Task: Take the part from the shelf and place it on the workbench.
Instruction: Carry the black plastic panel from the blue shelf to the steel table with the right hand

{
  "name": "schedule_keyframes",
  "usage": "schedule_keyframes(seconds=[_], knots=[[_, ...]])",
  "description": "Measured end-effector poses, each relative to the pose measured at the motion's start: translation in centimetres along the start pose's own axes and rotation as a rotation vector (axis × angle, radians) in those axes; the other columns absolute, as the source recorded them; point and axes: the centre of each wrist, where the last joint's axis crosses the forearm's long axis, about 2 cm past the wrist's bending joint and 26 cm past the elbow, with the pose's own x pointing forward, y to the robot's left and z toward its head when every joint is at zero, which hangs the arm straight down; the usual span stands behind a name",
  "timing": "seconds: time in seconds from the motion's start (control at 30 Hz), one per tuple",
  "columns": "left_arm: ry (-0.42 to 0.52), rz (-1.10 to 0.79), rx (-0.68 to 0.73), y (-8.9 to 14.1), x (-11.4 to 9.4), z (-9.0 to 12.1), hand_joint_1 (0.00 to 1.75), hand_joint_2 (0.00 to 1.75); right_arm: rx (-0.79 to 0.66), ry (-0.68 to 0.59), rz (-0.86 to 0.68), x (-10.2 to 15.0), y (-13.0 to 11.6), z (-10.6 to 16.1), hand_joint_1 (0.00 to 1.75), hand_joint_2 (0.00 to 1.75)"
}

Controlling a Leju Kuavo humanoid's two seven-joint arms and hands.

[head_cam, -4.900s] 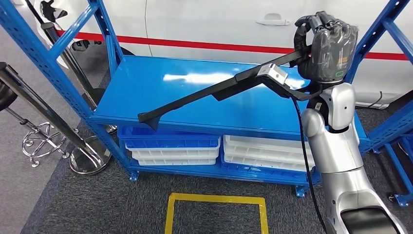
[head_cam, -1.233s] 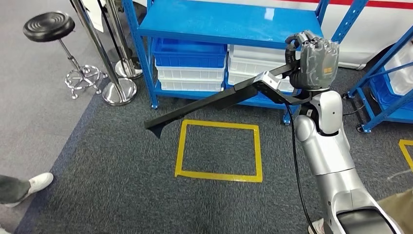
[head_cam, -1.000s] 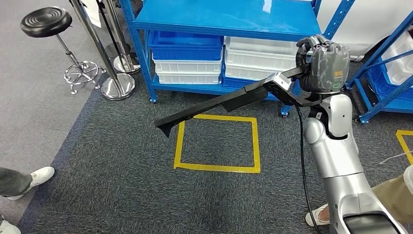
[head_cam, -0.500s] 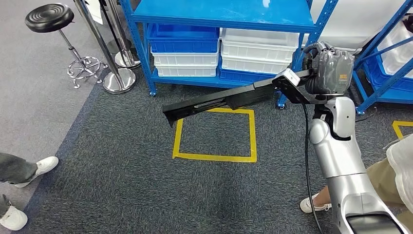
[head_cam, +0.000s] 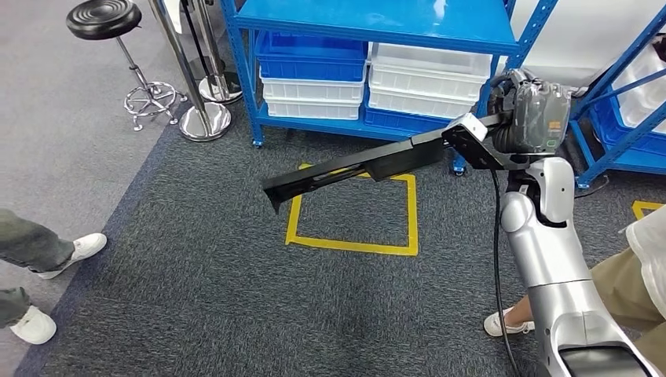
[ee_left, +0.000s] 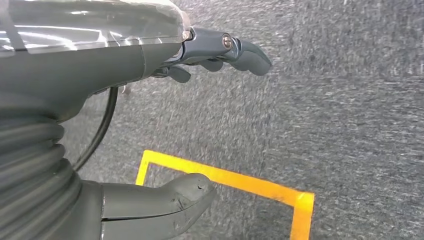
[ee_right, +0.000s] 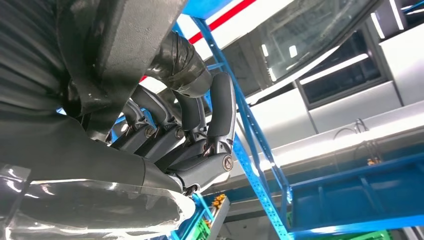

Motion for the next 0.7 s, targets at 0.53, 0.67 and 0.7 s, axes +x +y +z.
schedule_keyframes(seconds=[0.53,0.67,0.7], knots=[[0.000,0.001,0.001,0.03,0.04,-0.03,0.00,1.75,-0.014,-0.014,0.020,-0.03,-0.42,-0.32,1.75,1.75],[-0.002,0.004,0.002,0.02,0.05,-0.04,0.00,1.75,-0.010,-0.019,0.035,-0.13,-0.55,-0.46,1.75,1.75],[-0.001,0.005,0.002,0.02,-0.01,0.00,0.00,1.75,-0.007,-0.021,0.040,-0.16,-0.58,-0.47,1.75,1.75]])
